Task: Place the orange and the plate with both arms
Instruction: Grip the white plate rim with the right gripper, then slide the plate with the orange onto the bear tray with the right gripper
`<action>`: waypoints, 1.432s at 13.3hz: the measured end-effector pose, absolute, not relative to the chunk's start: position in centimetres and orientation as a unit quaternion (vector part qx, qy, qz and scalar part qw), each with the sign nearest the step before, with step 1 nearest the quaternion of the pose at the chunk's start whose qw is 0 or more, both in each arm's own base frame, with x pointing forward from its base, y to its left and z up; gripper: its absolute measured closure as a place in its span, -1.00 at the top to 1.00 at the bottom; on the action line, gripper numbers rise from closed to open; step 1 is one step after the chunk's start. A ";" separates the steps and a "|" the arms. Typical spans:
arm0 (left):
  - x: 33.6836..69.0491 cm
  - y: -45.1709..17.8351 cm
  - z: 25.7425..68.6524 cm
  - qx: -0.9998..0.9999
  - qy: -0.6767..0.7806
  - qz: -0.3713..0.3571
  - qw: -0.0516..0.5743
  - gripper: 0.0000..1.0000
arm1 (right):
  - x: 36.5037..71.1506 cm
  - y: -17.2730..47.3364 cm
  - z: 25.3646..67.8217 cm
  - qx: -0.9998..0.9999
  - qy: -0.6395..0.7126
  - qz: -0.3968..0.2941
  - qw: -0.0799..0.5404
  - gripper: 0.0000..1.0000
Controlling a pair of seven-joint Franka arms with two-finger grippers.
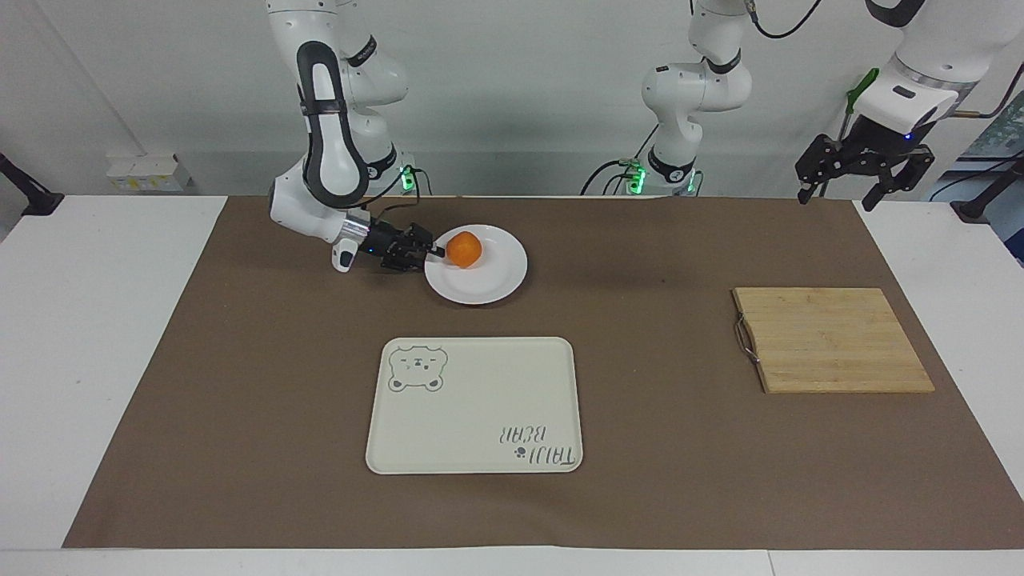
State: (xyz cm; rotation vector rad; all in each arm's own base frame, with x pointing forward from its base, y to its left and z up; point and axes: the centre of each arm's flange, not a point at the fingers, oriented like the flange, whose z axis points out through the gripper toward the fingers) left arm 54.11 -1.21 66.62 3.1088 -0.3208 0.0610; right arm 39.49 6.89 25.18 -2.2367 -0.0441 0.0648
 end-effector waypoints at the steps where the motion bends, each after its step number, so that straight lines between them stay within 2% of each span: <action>1: 54.1 -1.2 66.6 0.994 -0.103 0.020 0.008 1.00 | 39.5 6.9 25.2 -0.899 -0.018 0.026 0.437 0.00; 2: 54.1 -1.2 66.6 0.995 -0.103 0.019 0.008 1.00 | 39.5 6.9 25.2 -0.899 -0.018 0.026 0.436 -0.09; 3: 54.1 -1.2 66.6 0.995 -0.103 0.019 0.008 1.00 | 39.5 6.9 25.2 -0.899 -0.017 0.026 0.436 -0.09; 4: 54.1 -1.3 66.5 0.994 -0.103 0.018 0.008 1.00 | 39.5 6.8 25.1 -0.900 -0.017 0.026 0.435 -0.23; 6: 54.1 -1.4 66.2 0.994 -0.105 0.015 0.002 1.00 | 39.5 6.8 25.1 -0.900 -0.016 0.025 0.435 -0.79; 7: 54.1 -1.4 66.1 0.994 -0.105 0.012 0.000 1.00 | 39.5 6.8 25.2 -0.899 -0.015 0.025 0.437 -0.91; 19: 53.7 -1.9 66.0 0.994 -0.107 -0.002 -0.002 1.00 | 40.7 5.7 26.4 -0.881 -0.010 0.027 0.472 -0.91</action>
